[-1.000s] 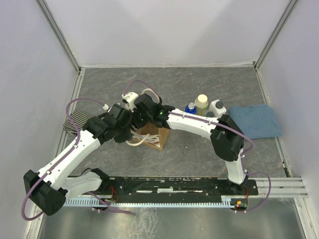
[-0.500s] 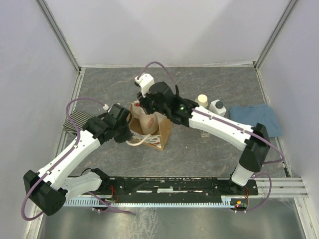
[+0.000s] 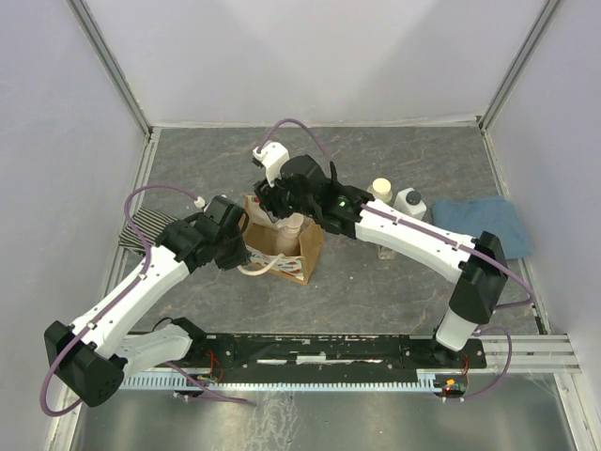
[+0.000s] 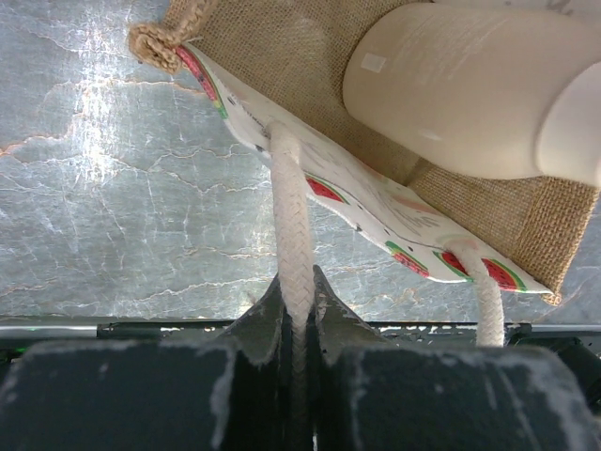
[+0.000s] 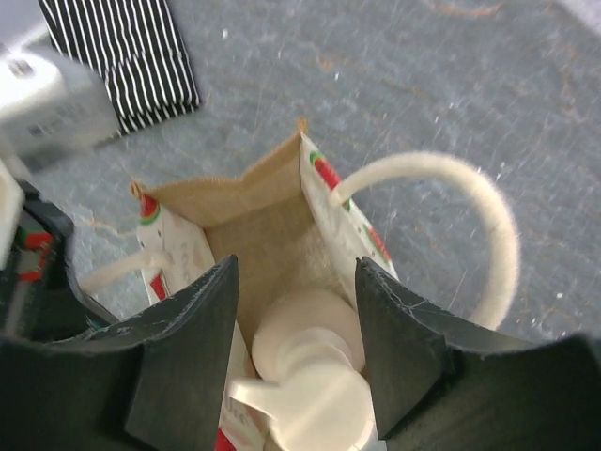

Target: Take the personal care products out of the canvas bag

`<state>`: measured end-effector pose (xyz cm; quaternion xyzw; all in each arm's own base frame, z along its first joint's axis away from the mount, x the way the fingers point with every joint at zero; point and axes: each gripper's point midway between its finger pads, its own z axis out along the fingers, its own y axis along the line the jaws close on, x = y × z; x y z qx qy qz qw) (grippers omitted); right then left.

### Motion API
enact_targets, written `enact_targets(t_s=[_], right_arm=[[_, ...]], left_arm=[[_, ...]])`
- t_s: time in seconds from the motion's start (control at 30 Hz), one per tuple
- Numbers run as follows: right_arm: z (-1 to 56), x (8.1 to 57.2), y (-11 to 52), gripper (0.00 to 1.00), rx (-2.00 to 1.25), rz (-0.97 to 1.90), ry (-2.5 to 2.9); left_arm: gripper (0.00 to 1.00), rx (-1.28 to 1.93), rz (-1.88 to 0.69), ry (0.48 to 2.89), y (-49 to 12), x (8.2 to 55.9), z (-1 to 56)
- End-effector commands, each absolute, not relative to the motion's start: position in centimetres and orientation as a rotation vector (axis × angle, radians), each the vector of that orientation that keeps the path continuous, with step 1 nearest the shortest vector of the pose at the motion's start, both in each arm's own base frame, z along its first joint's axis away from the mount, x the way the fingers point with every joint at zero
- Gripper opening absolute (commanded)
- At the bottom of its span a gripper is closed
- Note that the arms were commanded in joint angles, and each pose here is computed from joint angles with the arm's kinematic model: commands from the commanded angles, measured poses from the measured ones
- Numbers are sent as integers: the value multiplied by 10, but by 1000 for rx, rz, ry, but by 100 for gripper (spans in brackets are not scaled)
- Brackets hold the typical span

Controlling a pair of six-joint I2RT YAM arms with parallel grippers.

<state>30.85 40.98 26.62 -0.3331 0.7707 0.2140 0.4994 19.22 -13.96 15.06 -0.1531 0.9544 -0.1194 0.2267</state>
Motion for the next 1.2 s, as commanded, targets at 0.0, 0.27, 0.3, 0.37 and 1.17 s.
enact_targets(t_s=[0.0,0.27,0.3,0.37,1.17], right_arm=[[245,300,409,61,-821,548,1908],[206,299,403,63,-851,494,1990],[202,299,404,63,-852,494,1996],[196,299,407,64,-859,505,2002],[232,266,380,100,-762,671,1889]], left_arm=[[5,-440,-344,2595,-139,197,155],[6,-436,-355,2607,-144,198,153],[6,-435,-355,2605,-144,199,153],[6,-435,-353,2604,-143,198,153],[6,-440,-341,2613,-142,197,150]])
